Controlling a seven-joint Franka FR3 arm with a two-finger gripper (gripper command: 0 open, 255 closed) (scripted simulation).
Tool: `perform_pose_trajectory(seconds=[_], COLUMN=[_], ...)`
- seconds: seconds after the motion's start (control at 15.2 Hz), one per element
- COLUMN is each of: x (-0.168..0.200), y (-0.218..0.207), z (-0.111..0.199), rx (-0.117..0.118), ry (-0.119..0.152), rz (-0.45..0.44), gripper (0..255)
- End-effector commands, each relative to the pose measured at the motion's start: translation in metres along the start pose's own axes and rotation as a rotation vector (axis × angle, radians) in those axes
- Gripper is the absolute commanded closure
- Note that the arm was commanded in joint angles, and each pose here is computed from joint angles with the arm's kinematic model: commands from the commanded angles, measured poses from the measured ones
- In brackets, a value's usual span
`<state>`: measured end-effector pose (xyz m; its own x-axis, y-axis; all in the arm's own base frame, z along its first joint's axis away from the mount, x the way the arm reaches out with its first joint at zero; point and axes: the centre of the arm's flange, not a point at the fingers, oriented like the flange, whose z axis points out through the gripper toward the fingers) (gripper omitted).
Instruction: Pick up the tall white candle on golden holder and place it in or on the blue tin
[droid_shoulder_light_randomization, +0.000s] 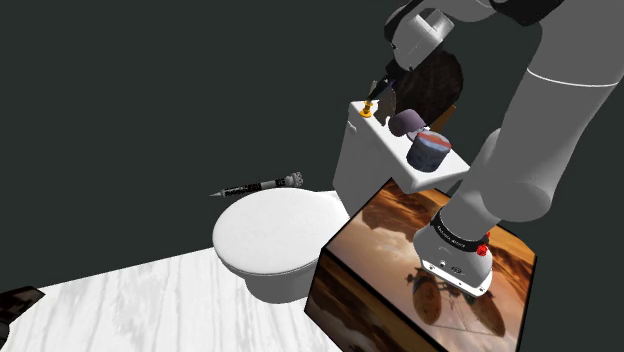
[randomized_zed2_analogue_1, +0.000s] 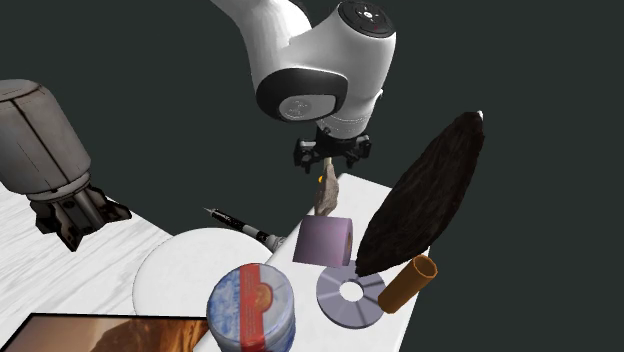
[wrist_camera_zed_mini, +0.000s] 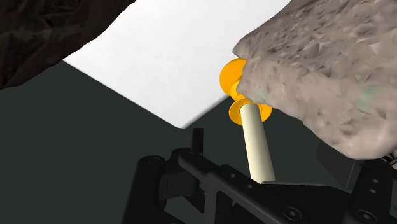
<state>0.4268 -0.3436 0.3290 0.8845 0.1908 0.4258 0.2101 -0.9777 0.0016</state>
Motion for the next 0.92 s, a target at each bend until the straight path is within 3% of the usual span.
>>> perform_pose_trajectory(seconds=[0.0,0.2,0.66,0.73,0.86], x=[0.0,0.0,0.0,0.0,0.0], y=[0.001,0.001,0.001,0.001,0.001], z=[0.011,0.025,0.025,0.025,0.025], rx=[0.0,0.0,0.0,0.0,0.0], ry=[0.002,0.002,0.002,0.002,0.002], rz=[0.0,0.0,0.0,0.0,0.0], gripper=[0,0,0,255,255])
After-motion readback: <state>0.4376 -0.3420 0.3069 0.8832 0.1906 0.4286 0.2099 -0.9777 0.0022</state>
